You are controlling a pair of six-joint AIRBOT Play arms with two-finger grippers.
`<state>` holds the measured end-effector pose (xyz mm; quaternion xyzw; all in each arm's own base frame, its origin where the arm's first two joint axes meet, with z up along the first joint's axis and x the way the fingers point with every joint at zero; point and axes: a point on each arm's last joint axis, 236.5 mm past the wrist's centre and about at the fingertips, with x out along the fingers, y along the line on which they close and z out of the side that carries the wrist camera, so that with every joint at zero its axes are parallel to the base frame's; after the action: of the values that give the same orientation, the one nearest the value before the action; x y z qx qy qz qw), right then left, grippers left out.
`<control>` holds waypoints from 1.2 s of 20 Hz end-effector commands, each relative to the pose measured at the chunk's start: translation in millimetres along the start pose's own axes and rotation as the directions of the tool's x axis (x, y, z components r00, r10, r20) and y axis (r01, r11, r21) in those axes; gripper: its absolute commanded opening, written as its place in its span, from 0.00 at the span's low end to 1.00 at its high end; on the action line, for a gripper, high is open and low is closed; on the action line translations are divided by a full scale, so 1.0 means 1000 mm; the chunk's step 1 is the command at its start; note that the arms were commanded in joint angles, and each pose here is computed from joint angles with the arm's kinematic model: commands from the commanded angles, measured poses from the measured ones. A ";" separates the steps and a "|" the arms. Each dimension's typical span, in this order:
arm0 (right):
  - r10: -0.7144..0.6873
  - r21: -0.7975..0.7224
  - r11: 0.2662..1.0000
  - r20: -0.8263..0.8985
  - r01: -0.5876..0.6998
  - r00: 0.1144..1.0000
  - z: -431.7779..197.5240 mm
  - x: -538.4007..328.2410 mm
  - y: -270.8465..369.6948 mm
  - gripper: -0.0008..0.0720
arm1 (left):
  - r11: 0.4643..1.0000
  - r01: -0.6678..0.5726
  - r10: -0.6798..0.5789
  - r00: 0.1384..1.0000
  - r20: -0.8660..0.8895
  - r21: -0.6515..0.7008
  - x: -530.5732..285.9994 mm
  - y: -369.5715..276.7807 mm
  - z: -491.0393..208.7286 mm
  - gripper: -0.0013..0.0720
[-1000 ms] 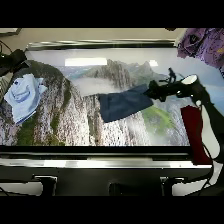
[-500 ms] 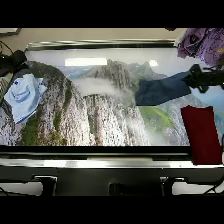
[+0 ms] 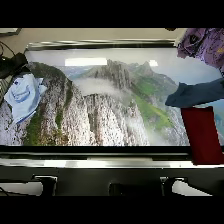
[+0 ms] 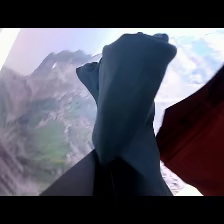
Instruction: Fold the clothes and pants, and hang the long-sleeved shirts on hangers.
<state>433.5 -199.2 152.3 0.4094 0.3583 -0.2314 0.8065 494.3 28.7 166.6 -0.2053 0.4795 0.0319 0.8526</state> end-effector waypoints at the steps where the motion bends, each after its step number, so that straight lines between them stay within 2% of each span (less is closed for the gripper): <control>1: -0.108 0.062 0.993 0.083 0.103 0.991 0.016 -0.022 -0.025 0.05 | 1.000 -0.004 0.004 1.000 -0.020 0.001 0.000 0.001 -0.005 0.04; 6: -0.183 0.084 0.981 0.142 0.172 0.973 0.024 -0.045 -0.040 0.05 | 1.000 -0.006 0.006 1.000 -0.026 0.001 0.000 0.001 -0.006 0.04; 11: -0.345 0.105 0.937 0.100 0.334 0.933 0.012 -0.058 -0.078 0.05 | 0.999 -0.010 0.011 0.999 -0.051 0.031 0.000 0.003 -0.012 0.04; 16: -0.564 0.110 0.822 0.017 0.559 0.826 -0.008 -0.078 -0.132 0.05 | 0.999 -0.012 0.014 0.998 -0.063 0.035 0.000 0.003 -0.015 0.04; 24: -0.737 0.103 0.650 -0.159 0.753 0.657 -0.094 -0.072 -0.215 0.05 | 0.999 -0.013 0.015 0.998 -0.067 0.035 0.000 0.003 -0.016 0.04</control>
<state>242.6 -244.1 85.0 0.3078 0.4948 -0.5188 0.6255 481.0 26.2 159.1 -0.1886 0.5085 0.0229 0.8398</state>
